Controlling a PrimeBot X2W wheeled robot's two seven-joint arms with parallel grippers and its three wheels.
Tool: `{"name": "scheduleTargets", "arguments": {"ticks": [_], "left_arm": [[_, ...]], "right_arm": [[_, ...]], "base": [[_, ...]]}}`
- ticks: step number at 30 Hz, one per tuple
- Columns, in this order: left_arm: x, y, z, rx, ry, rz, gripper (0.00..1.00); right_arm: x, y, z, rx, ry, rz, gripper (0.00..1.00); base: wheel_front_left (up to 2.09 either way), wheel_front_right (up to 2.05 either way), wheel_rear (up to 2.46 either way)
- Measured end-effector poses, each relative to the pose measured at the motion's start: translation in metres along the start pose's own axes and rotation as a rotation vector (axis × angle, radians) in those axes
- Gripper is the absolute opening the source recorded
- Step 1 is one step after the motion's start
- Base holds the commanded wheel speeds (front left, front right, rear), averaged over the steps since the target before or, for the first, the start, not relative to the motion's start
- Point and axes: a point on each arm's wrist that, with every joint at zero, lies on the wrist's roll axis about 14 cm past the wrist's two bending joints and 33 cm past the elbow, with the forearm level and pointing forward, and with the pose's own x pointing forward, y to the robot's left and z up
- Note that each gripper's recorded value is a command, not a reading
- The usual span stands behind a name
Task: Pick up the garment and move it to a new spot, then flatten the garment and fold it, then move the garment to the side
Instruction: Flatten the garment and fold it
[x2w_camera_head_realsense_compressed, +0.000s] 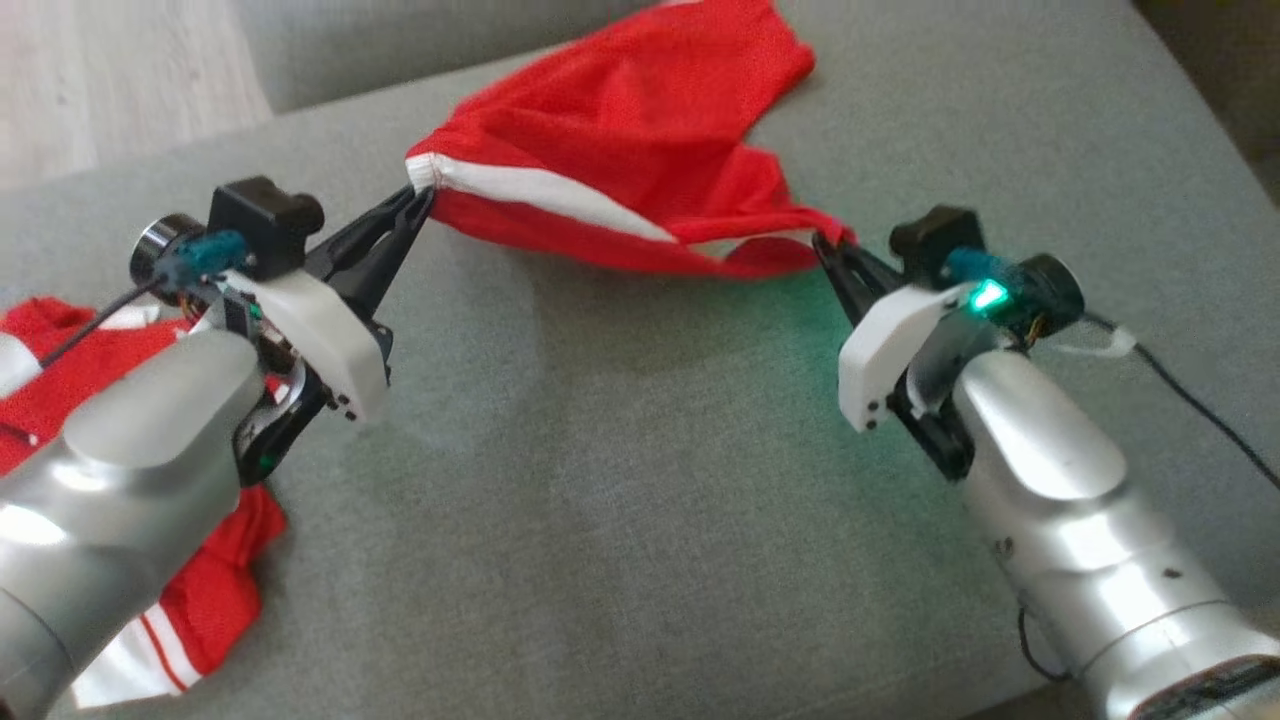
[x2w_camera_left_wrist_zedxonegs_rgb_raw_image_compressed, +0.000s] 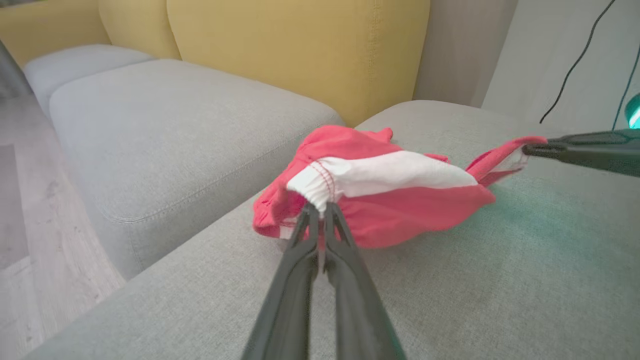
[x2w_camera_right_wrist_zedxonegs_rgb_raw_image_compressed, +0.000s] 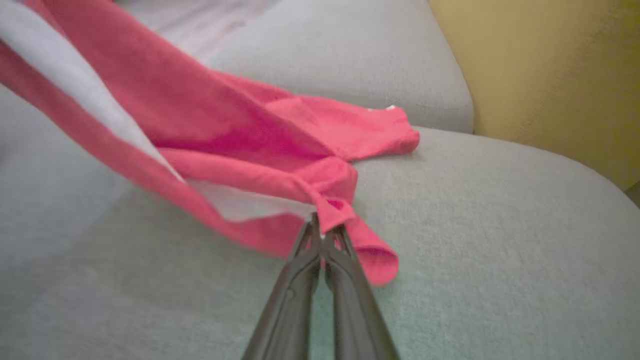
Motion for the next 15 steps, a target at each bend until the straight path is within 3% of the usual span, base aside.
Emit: {"name": "scheduleTargets", "arguments": {"ticks": [3,9,15], "left_arm": [[-0.008,-0.001,0.009,0.042,-0.023,0.013,0.00],[-0.026,-0.005,0.017,0.094,-0.045,0.041,0.00],[-0.049,0.001,0.041,0.161,-0.099,0.119,0.00]], "right_arm": [[-0.007,-0.001,0.028,0.074,-0.064,0.020,0.00],[-0.031,-0.040,0.098,0.081,-0.220,-0.002,0.00],[-0.053,-0.044,0.137,0.155,-0.330,0.024,0.00]], "base": [[0.00,0.00,0.00],[0.00,0.00,0.00],[0.00,0.00,0.00]]}}
